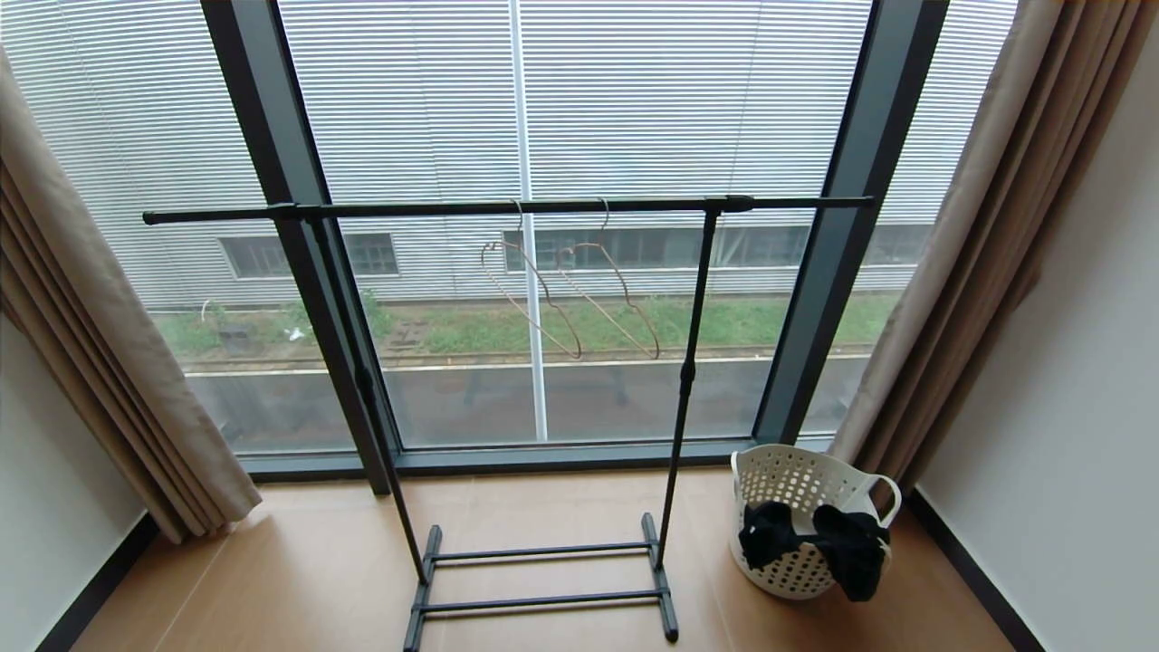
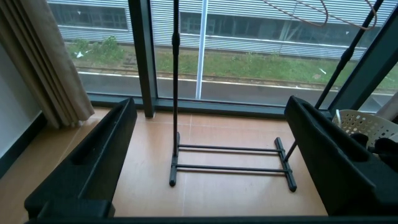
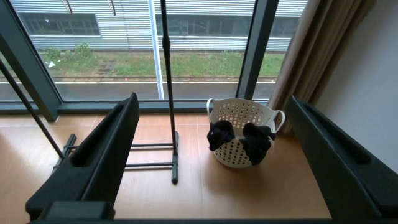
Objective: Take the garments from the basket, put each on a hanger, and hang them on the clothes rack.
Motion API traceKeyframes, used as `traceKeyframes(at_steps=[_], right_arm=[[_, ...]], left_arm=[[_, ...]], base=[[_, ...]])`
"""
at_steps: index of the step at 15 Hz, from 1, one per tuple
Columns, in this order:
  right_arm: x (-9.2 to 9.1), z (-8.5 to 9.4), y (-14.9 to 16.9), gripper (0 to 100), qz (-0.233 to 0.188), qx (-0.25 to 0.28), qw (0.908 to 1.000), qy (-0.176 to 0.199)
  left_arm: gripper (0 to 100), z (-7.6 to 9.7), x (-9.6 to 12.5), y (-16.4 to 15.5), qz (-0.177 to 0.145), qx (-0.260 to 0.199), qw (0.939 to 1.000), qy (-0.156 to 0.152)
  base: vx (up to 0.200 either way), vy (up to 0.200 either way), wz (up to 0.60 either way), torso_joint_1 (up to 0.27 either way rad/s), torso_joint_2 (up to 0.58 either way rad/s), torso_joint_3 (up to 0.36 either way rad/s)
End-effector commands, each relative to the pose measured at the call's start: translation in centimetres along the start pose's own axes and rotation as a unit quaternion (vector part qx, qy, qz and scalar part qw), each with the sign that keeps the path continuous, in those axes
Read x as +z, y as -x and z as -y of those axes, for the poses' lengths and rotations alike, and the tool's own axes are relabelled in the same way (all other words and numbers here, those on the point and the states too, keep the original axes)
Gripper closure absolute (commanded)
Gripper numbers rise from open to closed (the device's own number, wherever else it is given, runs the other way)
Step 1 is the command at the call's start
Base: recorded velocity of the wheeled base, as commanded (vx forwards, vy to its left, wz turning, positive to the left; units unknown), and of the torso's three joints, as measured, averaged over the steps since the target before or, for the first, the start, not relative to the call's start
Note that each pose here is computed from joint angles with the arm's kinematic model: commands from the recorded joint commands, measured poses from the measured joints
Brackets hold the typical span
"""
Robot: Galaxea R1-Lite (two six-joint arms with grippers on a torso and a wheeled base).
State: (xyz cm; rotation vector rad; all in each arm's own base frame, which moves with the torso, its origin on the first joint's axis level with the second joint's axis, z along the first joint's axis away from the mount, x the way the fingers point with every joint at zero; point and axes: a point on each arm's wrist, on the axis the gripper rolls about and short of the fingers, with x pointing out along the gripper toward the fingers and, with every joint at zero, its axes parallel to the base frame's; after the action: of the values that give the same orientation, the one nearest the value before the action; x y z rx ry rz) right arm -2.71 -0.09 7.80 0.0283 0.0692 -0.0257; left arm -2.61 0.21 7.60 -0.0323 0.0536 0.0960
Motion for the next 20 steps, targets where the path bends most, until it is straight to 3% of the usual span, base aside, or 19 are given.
traceKeyframes(at_steps=[1, 10, 20], right_arm=[[0.01, 0.0, 0.0, 0, 0.0, 0.0, 1.0, 0.0], [0.05, -0.01, 0.02, 0, 0.001, 0.004, 1.0, -0.004], [0.05, -0.01, 0.02, 0, 0.001, 0.003, 1.0, -0.005]], left_arm=[[0, 0.0, 0.0, -0.01, -0.001, -0.001, 1.0, 0.0], [0, 0.0, 0.0, -0.01, -0.001, -0.001, 1.0, 0.001], [0, 0.0, 0.0, -0.01, -0.001, -0.001, 1.0, 0.001]], base=[[0.0, 0.0, 0.0, 0.0, 0.0, 0.0], [0.0, 0.0, 0.0, -0.125, 0.28, 0.15], [0.0, 0.0, 0.0, -0.188, 0.43, 0.239]])
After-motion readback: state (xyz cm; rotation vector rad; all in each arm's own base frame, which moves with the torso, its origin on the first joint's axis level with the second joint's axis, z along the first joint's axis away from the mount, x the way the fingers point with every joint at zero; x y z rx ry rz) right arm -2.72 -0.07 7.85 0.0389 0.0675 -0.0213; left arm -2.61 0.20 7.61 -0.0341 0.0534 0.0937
